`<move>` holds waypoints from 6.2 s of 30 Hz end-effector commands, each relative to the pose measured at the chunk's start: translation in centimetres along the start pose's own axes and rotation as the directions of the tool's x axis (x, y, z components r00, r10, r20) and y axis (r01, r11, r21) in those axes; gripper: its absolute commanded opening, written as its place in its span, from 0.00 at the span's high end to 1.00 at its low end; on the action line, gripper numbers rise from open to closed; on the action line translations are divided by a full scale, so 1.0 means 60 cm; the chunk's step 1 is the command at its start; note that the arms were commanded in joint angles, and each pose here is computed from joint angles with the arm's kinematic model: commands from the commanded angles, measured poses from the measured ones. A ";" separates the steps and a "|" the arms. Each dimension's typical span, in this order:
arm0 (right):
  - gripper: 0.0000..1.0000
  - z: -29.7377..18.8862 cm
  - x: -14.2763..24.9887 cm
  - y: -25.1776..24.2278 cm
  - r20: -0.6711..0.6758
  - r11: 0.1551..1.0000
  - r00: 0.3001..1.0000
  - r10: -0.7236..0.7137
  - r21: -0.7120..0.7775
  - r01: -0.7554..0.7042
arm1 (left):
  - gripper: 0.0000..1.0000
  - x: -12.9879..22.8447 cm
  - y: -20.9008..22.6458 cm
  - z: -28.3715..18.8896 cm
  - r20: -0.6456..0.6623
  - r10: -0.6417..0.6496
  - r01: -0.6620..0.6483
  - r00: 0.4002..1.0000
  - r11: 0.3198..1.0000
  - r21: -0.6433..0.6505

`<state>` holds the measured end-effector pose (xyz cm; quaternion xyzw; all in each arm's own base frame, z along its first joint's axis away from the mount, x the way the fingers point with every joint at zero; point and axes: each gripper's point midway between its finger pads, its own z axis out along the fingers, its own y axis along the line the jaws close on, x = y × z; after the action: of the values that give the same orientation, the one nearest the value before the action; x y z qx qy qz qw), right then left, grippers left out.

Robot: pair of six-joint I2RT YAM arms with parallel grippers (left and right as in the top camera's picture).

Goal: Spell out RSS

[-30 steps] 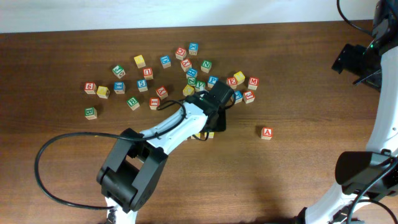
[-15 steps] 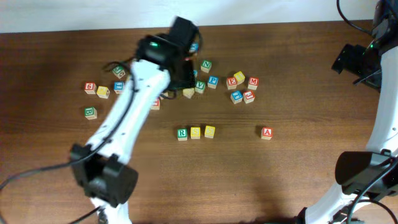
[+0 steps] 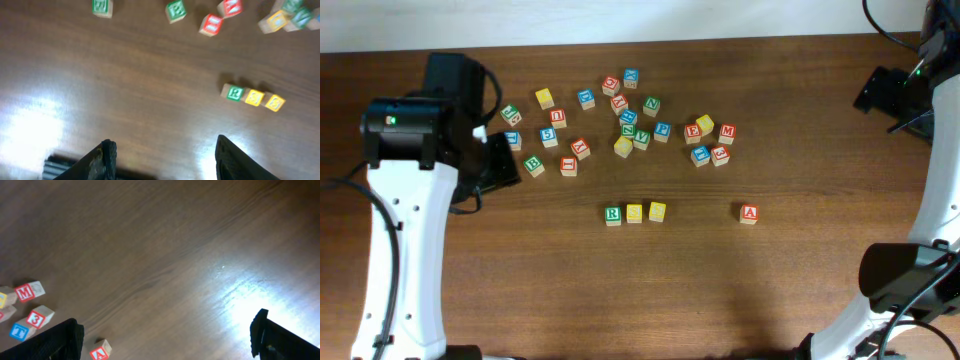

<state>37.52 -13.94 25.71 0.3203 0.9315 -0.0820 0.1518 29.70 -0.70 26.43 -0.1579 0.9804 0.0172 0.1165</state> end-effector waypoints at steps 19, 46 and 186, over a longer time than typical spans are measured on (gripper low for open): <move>0.96 0.147 0.495 0.346 -0.389 0.793 0.708 -0.590 -0.447 0.415 | 0.83 0.134 -0.096 0.351 -0.181 0.070 -0.010 0.981 0.949 0.315; 0.96 0.230 0.555 0.397 -0.271 0.749 0.755 -0.597 -0.526 0.403 | 1.00 0.136 -0.203 0.444 -0.296 0.183 -0.041 0.938 0.902 0.429; 0.96 0.175 0.469 0.526 -0.010 0.631 0.779 -0.628 -0.593 0.500 | 1.00 0.036 -0.046 0.375 -0.152 -0.162 0.179 0.975 0.979 0.102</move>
<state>39.02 23.21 6.27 -0.0446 0.9718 0.1988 0.1185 33.57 -3.31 3.63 -0.2273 0.9704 -0.0645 0.0507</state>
